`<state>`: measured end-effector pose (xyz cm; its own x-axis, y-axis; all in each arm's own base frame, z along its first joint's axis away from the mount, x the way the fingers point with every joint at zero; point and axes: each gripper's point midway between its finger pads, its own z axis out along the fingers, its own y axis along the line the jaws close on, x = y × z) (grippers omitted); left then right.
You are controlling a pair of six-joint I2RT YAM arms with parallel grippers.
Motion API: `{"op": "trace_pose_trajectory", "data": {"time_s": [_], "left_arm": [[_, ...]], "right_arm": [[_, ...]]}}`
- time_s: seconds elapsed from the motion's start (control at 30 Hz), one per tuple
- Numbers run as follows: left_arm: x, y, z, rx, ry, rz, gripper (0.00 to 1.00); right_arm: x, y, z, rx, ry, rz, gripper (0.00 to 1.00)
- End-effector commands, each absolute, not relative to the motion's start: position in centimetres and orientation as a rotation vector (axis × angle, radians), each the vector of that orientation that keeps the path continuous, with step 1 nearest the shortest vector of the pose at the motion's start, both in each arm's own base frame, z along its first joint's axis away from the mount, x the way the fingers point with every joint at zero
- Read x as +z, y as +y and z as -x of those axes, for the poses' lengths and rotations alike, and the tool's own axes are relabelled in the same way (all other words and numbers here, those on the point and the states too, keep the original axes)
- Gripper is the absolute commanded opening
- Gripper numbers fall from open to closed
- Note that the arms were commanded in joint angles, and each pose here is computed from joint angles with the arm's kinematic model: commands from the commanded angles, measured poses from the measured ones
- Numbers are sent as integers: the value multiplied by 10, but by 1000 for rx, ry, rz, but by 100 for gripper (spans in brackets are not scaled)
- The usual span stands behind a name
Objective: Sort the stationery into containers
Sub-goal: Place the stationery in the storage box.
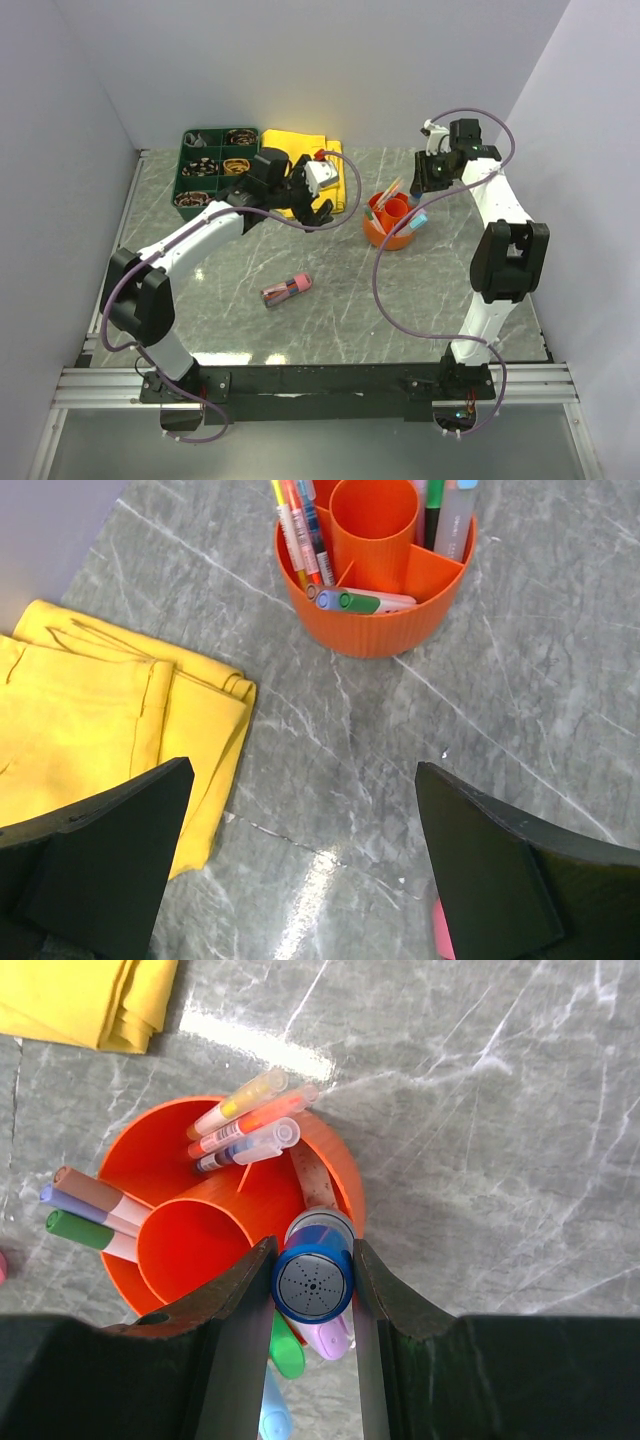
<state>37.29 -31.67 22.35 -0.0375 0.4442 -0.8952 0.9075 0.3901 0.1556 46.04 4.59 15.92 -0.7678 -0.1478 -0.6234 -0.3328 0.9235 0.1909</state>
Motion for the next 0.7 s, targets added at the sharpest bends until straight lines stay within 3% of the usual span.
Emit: {"op": "trace_pose_trajectory", "data": {"time_s": [0.0, 0.27, 0.33, 0.43, 0.67], "left_arm": [[240, -304, -375, -536, 1621, -1194, 99], [229, -288, -379, -486, 1672, -1157, 99], [228, -284, -377, -484, 1680, -1148, 99], [226, -278, -376, -474, 1690, -1142, 99], [227, -264, -377, -464, 1707, -1106, 99]], "right_arm": [[167, 52, -468, 371, 2416, 377, 9], [156, 67, -460, 366, 2443, 417, 15], [154, 68, -459, 346, 2449, 411, 27], [155, 68, -458, 322, 2452, 404, 37], [172, 64, -448, 279, 2425, 388, 49]]}}
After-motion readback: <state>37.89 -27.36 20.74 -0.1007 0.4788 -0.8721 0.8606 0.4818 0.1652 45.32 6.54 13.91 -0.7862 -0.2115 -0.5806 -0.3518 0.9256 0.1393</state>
